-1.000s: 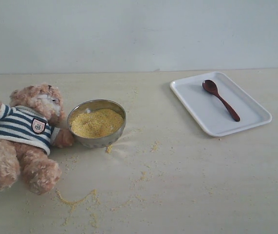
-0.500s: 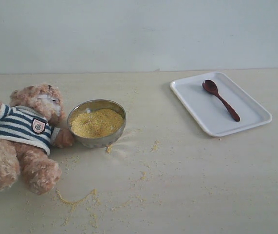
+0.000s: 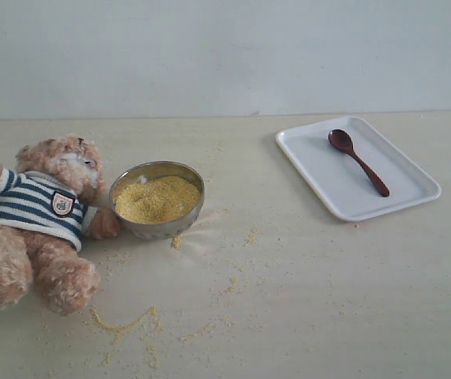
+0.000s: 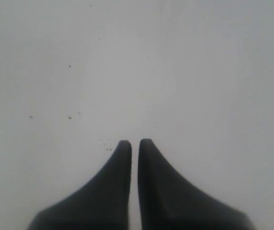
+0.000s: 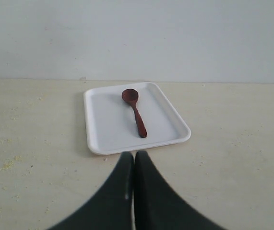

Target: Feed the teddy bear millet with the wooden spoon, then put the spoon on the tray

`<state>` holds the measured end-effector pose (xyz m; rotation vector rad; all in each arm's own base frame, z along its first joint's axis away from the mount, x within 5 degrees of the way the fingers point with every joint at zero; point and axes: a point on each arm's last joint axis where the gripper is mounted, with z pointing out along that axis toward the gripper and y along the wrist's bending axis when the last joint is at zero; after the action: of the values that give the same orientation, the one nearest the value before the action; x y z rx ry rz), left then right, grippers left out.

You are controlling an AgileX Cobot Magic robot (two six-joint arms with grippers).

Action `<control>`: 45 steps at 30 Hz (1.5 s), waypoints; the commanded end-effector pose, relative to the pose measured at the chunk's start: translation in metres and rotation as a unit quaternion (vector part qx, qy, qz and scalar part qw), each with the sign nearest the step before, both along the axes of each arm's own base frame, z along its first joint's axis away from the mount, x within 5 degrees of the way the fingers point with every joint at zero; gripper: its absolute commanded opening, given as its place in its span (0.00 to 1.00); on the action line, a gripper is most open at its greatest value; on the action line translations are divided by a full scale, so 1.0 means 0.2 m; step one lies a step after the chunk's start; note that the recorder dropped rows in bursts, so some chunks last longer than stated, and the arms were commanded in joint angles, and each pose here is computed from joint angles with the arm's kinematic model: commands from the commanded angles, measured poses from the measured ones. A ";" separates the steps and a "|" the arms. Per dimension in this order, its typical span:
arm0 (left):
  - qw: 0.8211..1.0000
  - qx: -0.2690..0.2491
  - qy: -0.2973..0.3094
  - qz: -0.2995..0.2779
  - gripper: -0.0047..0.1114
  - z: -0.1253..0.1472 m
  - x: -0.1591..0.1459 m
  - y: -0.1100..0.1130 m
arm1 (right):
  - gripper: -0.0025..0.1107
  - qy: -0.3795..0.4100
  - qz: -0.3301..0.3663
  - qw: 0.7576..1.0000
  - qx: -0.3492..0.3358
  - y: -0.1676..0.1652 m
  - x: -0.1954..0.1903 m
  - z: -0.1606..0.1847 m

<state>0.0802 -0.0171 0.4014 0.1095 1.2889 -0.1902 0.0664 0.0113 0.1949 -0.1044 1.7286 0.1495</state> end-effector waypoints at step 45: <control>0.984 0.157 0.058 0.067 0.08 -0.50 0.05 0.03 | 0.02 -0.008 -0.002 1.000 -0.002 0.00 0.00 0.01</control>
<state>0.0892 -0.0140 0.3142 0.2929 1.3251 0.1013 0.0664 0.0113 0.1948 -0.1074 1.7284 0.1464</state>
